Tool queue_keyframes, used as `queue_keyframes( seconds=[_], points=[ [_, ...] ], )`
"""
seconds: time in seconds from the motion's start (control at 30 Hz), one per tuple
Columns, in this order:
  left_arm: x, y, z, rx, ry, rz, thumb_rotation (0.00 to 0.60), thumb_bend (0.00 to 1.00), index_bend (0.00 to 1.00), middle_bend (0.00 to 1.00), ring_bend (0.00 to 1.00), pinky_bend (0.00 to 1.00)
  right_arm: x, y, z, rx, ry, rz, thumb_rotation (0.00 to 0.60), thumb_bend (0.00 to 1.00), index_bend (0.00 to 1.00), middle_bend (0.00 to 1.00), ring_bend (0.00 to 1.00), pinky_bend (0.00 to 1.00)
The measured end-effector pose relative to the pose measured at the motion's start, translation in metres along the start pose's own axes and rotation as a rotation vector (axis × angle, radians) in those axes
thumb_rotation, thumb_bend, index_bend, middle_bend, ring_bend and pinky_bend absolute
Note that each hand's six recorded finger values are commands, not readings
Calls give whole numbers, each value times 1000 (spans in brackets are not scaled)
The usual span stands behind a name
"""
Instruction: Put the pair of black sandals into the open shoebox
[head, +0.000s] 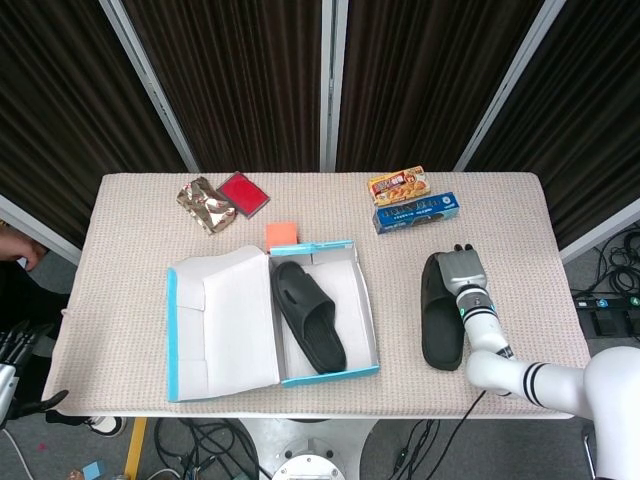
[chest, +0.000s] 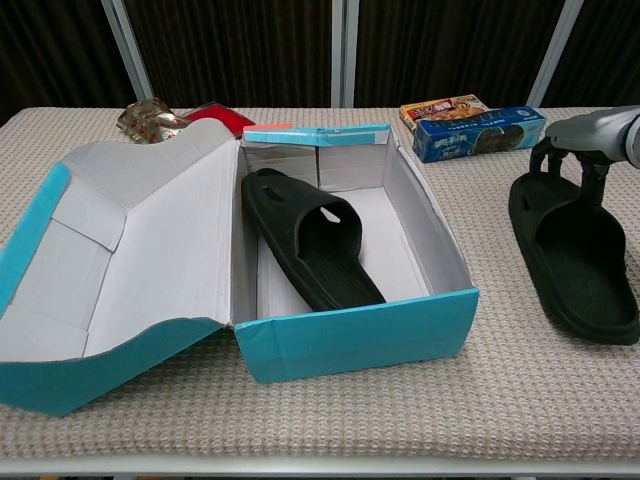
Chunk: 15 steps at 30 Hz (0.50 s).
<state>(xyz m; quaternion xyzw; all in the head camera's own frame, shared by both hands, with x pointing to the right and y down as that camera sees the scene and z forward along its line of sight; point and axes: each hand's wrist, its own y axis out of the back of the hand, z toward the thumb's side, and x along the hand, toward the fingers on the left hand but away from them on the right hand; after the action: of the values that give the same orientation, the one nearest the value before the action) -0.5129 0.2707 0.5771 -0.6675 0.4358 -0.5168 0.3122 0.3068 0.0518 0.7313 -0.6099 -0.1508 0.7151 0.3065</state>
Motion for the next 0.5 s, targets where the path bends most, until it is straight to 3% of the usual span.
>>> queue_keyframes(
  seconds=[0.5],
  points=[
    [2, -5, 7, 10, -16, -21, 600, 74, 112, 144, 4, 110, 15, 15, -11, -45, 37, -119, 600, 0, 572, 502, 234, 218]
  ],
)
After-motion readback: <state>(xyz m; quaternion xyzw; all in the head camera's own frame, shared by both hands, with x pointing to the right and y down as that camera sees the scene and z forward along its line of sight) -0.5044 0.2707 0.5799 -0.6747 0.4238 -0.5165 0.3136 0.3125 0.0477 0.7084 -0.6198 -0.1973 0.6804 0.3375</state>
